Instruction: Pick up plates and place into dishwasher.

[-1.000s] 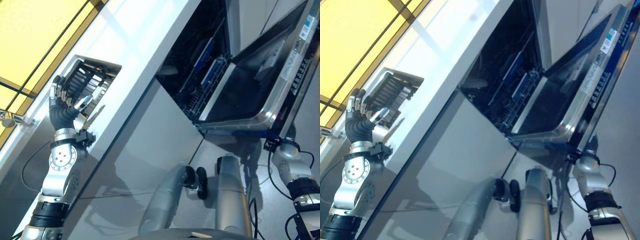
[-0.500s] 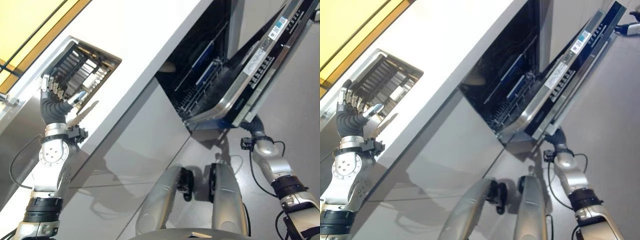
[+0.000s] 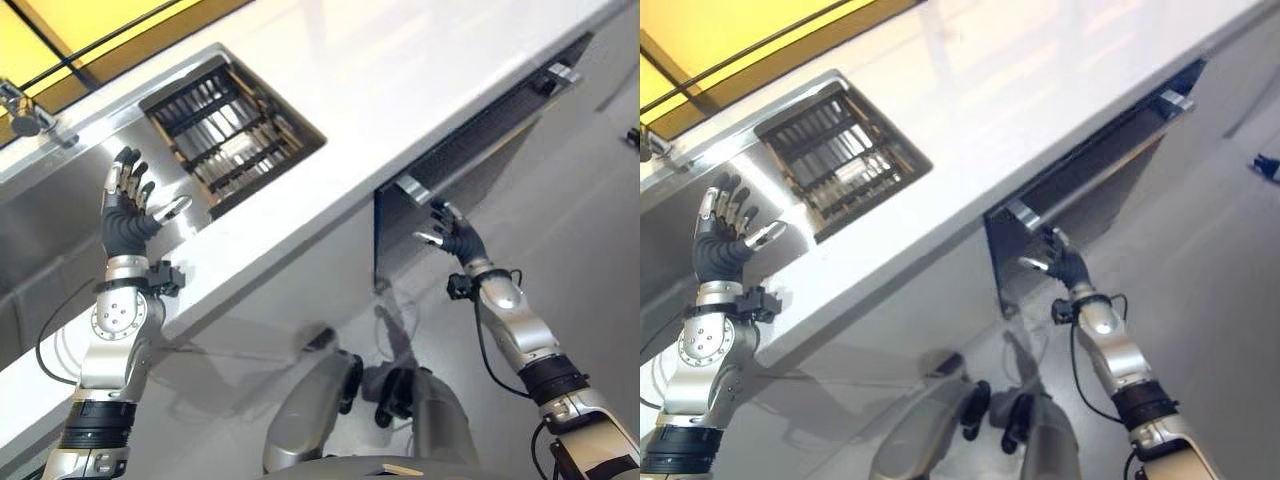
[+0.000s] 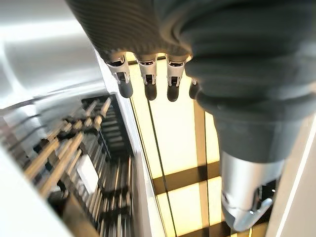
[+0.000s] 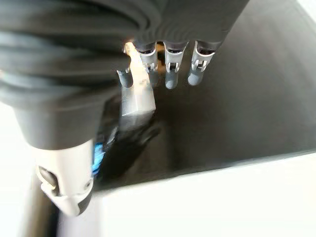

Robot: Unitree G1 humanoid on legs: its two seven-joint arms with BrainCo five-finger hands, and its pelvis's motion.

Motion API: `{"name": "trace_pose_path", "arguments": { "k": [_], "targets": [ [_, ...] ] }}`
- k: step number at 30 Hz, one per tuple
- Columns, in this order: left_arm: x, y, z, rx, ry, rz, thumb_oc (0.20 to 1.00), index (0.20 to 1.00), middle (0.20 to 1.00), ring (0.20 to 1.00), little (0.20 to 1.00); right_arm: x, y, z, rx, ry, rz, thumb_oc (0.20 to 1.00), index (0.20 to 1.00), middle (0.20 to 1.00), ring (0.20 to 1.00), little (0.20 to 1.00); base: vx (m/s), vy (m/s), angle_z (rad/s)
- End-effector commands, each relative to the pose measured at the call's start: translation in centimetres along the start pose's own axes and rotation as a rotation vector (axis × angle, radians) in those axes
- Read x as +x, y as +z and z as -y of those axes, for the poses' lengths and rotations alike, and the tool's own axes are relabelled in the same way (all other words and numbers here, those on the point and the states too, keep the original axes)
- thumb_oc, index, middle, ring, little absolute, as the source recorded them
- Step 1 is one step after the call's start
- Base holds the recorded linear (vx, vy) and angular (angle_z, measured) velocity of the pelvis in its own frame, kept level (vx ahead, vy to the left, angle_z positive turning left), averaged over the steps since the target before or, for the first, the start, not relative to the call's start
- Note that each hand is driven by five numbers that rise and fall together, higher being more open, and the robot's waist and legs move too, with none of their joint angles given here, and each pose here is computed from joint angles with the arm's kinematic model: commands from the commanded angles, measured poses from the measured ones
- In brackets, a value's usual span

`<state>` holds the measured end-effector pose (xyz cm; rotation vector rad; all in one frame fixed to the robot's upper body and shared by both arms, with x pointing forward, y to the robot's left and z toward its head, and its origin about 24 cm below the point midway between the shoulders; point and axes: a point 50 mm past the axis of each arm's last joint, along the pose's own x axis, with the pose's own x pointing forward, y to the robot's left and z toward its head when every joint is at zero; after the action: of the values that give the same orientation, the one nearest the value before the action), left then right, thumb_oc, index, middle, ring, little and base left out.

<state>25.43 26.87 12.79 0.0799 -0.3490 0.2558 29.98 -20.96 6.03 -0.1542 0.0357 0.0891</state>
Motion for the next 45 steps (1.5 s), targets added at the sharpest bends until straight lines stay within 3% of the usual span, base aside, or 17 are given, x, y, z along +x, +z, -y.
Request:
{"name": "trace_pose_path", "arguments": {
  "k": [1, 8, 18, 23, 27, 31, 38, 41, 45],
  "targets": [
    [-7.0, -8.2, 0.2, 0.1, -0.061, -0.44, 1.0, 1.0, 1.0, 1.0, 1.0, 0.4, 8.6, -2.9, 0.086, 0.195, 0.432, 1.0, 1.0, 1.0, 1.0, 1.0, 0.16, -0.039, 0.08],
    [-7.5, -8.2, -0.1, 0.097, -0.075, -0.457, 1.0, 1.0, 1.0, 1.0, 1.0, -0.9, 8.1, -3.9, 0.114, 0.304, 0.412, 1.0, 1.0, 1.0, 1.0, 1.0, 0.11, -0.044, 0.05],
    [-7.4, -8.1, 0.3, 0.072, -0.002, -0.417, 1.0, 1.0, 1.0, 1.0, 1.0, -2.8, 5.0, -1.4, 0.165, 0.052, 0.373, 1.0, 1.0, 1.0, 1.0, 1.0, -0.05, -0.029, 0.01],
    [-7.3, -8.1, 1.6, 0.105, -0.121, -0.401, 1.0, 1.0, 1.0, 1.0, 1.0, -3.7, 1.0, -1.3, 0.168, -0.092, 0.218, 1.0, 1.0, 1.0, 1.0, 1.0, -0.09, -0.022, -0.03],
    [-7.5, -8.0, 2.8, 0.068, -0.2, -0.413, 1.0, 1.0, 1.0, 1.0, 1.0, -5.0, -1.6, -1.7, 0.141, -0.048, 0.107, 1.0, 1.0, 1.0, 1.0, 1.0, -0.08, -0.001, -0.09],
    [-7.6, -8.1, 3.4, 0.034, -0.207, -0.413, 1.0, 1.0, 1.0, 1.0, 1.0, -5.4, -0.9, -2.4, 0.151, 0.003, 0.17, 1.0, 1.0, 1.0, 1.0, 1.0, -0.05, -0.007, -0.08],
    [-7.8, -8.0, 4.2, 0.02, -0.152, -0.391, 1.0, 1.0, 1.0, 1.0, 1.0, -5.4, 2.8, 1.3, 0.138, -0.495, 0.336, 1.0, 1.0, 1.0, 1.0, 1.0, -0.05, 0.014, 0.0],
    [-7.6, -8.0, 4.0, -0.011, -0.102, -0.391, 1.0, 1.0, 1.0, 1.0, 1.0, -5.6, 5.2, 0.9, 0.091, -0.421, 0.472, 1.0, 1.0, 1.0, 1.0, 1.0, -0.02, 0.055, -0.01],
    [-7.2, -7.9, 4.1, -0.084, -0.072, -0.398, 1.0, 1.0, 1.0, 1.0, 1.0, -5.5, 8.1, -1.0, 0.049, -0.15, 0.603, 1.0, 1.0, 1.0, 1.0, 1.0, 0.01, 0.047, 0.01]
  ]
}}
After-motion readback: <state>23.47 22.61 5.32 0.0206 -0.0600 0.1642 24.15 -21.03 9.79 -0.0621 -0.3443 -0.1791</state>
